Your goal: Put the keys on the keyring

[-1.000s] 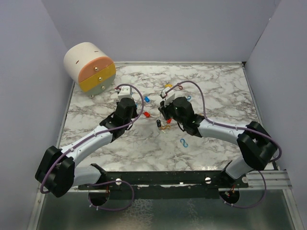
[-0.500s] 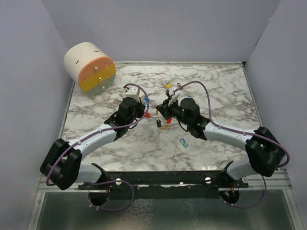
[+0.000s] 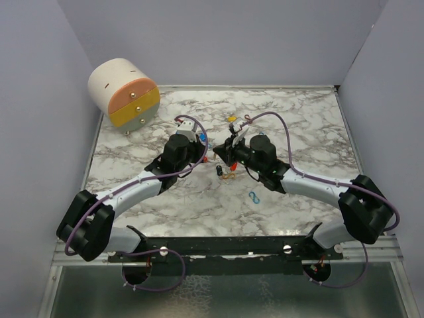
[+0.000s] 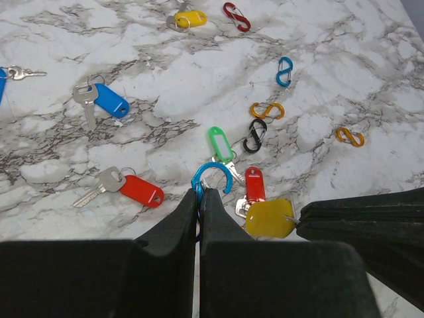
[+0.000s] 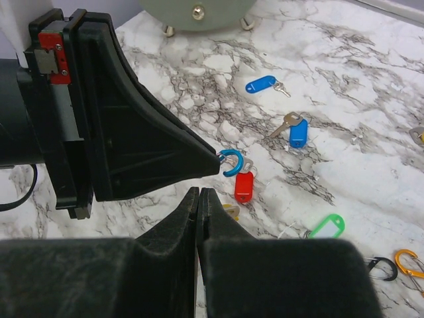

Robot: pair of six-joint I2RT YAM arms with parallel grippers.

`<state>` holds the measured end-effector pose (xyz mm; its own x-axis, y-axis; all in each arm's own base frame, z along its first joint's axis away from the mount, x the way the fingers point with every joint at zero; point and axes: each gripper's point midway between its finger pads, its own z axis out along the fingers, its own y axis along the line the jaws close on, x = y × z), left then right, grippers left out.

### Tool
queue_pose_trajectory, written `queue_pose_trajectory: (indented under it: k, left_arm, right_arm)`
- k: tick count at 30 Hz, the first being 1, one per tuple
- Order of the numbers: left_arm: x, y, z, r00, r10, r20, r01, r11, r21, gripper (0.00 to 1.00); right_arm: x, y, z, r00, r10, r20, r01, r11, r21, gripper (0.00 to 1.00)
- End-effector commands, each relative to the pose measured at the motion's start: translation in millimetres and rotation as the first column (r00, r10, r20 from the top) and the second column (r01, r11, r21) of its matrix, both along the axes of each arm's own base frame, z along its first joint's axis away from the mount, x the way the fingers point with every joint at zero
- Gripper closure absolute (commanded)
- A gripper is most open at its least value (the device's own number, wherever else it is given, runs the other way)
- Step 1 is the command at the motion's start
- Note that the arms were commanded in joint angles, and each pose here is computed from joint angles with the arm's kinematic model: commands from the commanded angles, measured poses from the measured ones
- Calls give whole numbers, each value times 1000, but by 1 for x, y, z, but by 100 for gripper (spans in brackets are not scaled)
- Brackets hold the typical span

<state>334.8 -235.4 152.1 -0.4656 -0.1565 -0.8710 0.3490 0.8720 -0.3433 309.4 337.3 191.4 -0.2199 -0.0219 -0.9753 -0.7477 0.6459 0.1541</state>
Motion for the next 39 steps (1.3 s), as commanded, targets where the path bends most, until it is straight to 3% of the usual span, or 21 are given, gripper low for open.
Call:
queue_pose_trajectory:
  k: [1,39]
  left_arm:
    - [0,-14,17,997,-60,43,62,997,-45,100]
    - [-10,-38,23,982,-183,45,186,980,-66,100]
  right_arm:
    - [3,6,6,1000,23,12,-23,999,34,99]
    - [16,-1,-13,1000,-2,-25,3,1000,29,99]
